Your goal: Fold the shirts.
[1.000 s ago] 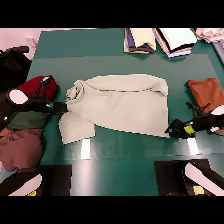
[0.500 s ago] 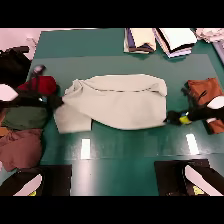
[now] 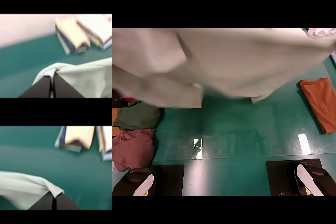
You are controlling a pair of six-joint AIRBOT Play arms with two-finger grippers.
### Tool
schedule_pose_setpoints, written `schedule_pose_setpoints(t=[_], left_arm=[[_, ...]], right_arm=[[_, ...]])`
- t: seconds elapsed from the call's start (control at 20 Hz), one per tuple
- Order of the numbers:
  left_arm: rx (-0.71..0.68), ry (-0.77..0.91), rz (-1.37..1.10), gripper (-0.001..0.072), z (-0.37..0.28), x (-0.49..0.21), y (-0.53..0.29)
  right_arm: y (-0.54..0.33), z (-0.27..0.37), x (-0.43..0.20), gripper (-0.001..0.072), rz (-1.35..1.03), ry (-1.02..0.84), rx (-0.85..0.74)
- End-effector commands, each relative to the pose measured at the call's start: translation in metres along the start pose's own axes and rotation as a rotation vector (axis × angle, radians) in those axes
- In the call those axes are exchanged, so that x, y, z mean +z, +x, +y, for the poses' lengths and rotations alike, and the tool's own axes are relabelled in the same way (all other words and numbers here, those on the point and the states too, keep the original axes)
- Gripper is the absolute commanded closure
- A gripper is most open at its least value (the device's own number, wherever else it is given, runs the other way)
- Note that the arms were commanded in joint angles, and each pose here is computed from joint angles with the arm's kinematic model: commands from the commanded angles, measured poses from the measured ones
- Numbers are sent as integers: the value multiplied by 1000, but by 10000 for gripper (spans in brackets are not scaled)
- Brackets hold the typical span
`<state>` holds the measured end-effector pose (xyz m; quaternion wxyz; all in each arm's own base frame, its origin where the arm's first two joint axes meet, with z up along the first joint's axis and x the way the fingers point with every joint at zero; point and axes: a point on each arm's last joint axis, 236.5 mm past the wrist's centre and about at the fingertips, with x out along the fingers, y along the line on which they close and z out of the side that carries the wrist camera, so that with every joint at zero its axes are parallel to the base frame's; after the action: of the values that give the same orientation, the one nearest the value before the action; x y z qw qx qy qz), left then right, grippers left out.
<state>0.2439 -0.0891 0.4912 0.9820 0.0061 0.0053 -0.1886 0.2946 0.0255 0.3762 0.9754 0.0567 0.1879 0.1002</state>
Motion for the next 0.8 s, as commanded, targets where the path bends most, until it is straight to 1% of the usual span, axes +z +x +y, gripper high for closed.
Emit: schedule_pose_setpoints(t=[0.0,0.15,0.2,0.3,0.45,0.6,0.7,0.75], left_arm=[[12,41,-278,680,-23,93,-86],[27,54,-359,681,-24,113,-102],[39,51,-336,680,-19,109,-94],[54,19,-184,680,-3,77,-53],[39,-55,141,679,23,-15,43],[-17,-180,523,679,38,-153,133],[-59,-241,736,678,42,-245,172],[-71,-267,838,679,45,-292,187]], right_arm=[[-73,16,68,696,-188,-115,-91],[-91,15,93,696,-220,-134,-133],[-90,13,97,696,-222,-133,-135],[-74,3,92,696,-186,-109,-129],[-23,-29,52,696,-26,-6,-111],[47,-67,-4,696,185,106,-73],[100,-80,-53,697,352,152,-29],[126,-87,-82,696,445,160,-32]])
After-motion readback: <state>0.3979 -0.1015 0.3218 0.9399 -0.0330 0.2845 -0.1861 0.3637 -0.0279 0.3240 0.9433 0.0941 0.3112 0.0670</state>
